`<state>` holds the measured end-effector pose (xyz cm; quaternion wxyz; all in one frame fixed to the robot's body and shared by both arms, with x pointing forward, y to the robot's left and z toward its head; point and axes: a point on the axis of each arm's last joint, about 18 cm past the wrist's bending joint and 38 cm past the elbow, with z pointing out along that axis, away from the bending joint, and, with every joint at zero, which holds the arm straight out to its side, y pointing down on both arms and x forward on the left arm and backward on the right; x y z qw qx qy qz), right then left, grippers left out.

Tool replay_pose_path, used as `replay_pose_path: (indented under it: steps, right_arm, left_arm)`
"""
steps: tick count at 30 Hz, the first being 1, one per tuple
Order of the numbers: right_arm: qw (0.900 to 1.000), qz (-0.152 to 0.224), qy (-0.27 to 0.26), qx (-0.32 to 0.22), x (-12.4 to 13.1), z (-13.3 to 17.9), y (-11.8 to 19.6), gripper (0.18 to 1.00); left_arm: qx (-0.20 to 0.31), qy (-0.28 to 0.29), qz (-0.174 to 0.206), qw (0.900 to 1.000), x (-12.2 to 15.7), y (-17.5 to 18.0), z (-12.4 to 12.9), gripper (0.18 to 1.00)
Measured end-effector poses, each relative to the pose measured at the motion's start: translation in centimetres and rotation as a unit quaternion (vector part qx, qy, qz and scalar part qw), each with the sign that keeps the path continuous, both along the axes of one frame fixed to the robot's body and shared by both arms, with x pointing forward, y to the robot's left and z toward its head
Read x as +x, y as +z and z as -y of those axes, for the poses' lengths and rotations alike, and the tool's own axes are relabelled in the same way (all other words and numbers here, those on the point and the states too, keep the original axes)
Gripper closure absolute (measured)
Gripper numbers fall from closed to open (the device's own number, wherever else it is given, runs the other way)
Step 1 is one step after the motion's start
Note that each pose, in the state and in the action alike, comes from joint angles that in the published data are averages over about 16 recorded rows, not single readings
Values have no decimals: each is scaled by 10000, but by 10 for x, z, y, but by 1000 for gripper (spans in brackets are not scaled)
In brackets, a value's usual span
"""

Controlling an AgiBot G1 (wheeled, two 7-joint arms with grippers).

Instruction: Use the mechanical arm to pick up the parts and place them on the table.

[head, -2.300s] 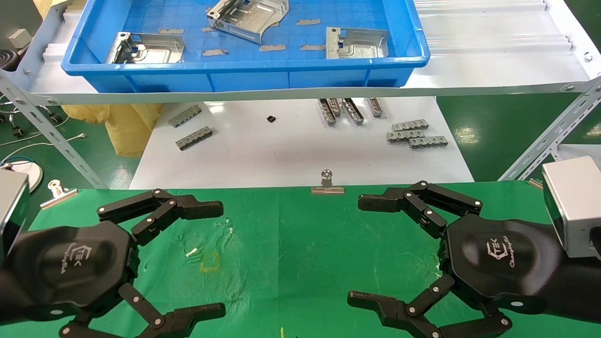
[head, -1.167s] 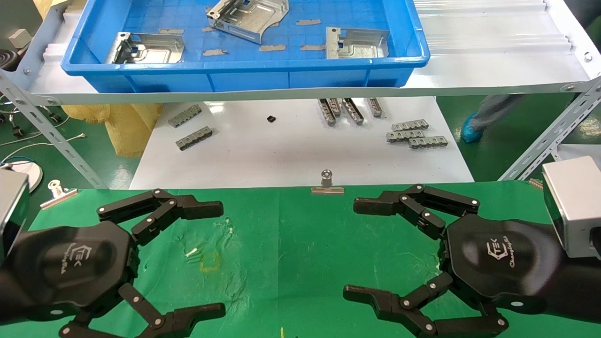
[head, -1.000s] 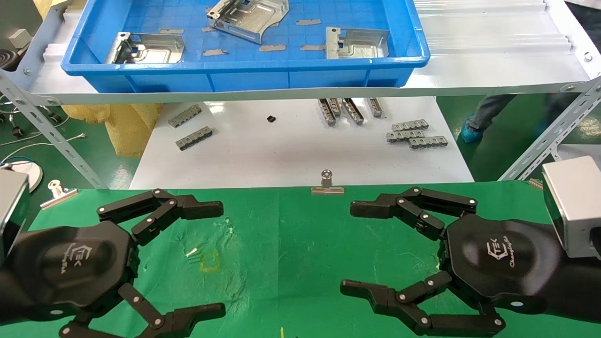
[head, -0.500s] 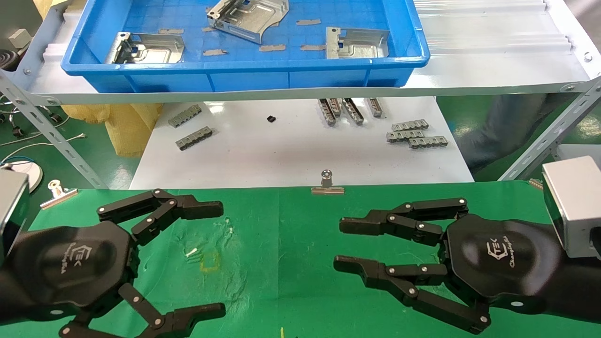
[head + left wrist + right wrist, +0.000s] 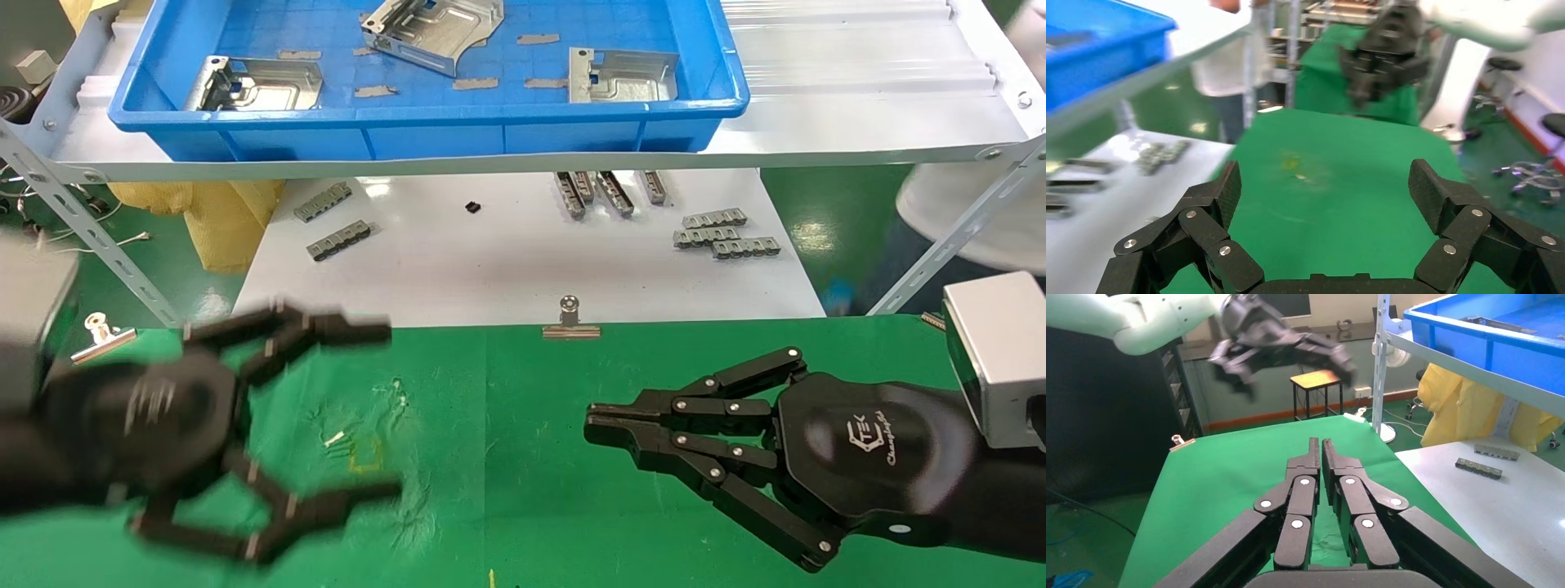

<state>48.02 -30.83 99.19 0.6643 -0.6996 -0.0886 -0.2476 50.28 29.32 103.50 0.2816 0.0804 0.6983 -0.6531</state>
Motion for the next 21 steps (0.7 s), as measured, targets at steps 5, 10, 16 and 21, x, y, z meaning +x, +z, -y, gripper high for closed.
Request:
replay_pose_path:
  steps: [5,10,16,21]
  right_arm:
    - [10000,0,0,0,0,0,0,959]
    - [10000,0,0,0,0,0,0,979]
    - [10000,0,0,0,0,0,0,986]
    - [10000,0,0,0,0,0,0,987]
  left_arm:
    - [-237,348,110,9991,34,46,10,183]
    - [-503,769,211,9956,76,99,26,183]
    - [-884,1462,125,9852,129,148,45,183]
    - [-1208,2213,65,9677,168,172,56,183]
